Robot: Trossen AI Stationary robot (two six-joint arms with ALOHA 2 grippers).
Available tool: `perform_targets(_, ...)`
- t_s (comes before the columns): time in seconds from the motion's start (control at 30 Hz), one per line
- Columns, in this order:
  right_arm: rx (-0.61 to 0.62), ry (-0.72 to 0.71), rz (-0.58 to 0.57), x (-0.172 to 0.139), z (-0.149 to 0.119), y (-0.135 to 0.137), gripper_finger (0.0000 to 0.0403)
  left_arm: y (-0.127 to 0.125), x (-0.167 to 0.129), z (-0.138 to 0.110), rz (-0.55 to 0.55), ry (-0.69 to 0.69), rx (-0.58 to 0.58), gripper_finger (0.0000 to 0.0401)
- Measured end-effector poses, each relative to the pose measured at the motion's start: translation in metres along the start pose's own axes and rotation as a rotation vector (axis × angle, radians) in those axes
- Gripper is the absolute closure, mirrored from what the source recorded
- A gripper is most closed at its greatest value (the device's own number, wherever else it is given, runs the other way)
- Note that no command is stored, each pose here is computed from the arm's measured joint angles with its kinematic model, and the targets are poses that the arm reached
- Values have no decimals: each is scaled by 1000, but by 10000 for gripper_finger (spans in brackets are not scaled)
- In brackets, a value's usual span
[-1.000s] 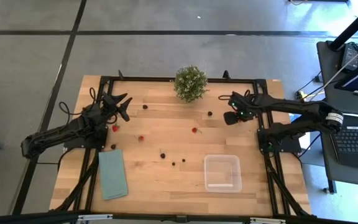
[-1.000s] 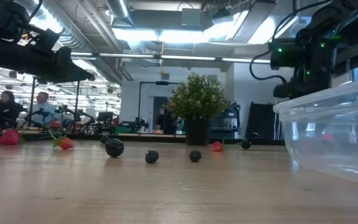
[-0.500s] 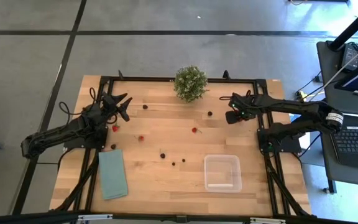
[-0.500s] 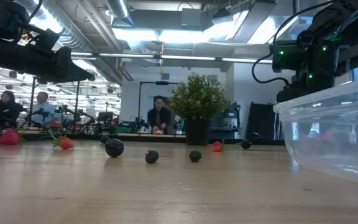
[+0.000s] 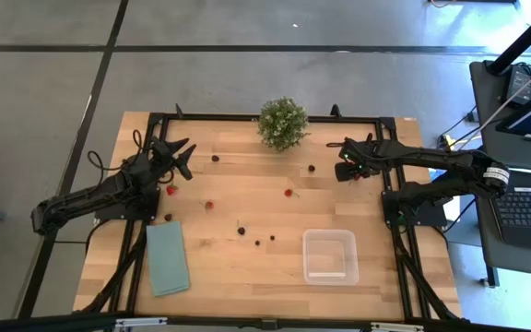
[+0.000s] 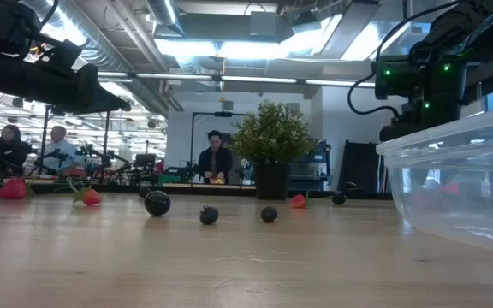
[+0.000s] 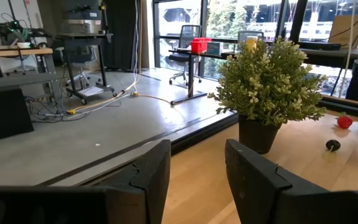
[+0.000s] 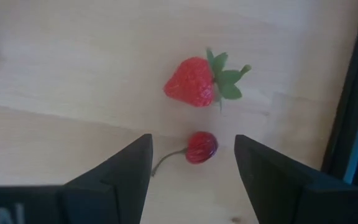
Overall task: Pick and placing Produce into tupperware
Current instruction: Put the red cherry into the bin
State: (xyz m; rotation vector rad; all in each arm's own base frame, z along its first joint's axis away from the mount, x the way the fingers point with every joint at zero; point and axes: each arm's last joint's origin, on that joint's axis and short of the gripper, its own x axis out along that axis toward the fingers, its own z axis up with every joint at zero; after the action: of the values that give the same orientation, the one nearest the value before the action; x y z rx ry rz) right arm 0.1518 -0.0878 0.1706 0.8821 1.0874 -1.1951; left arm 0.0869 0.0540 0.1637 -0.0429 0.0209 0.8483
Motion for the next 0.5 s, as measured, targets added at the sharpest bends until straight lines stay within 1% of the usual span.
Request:
perform_targets(0.33,50,-13,-10,0,0,0,173,0,0,0,0,0,0,256)
perform_targets(0.5,51,-9,-16,1,0,-1,173,0,0,0,0,0,0,256)
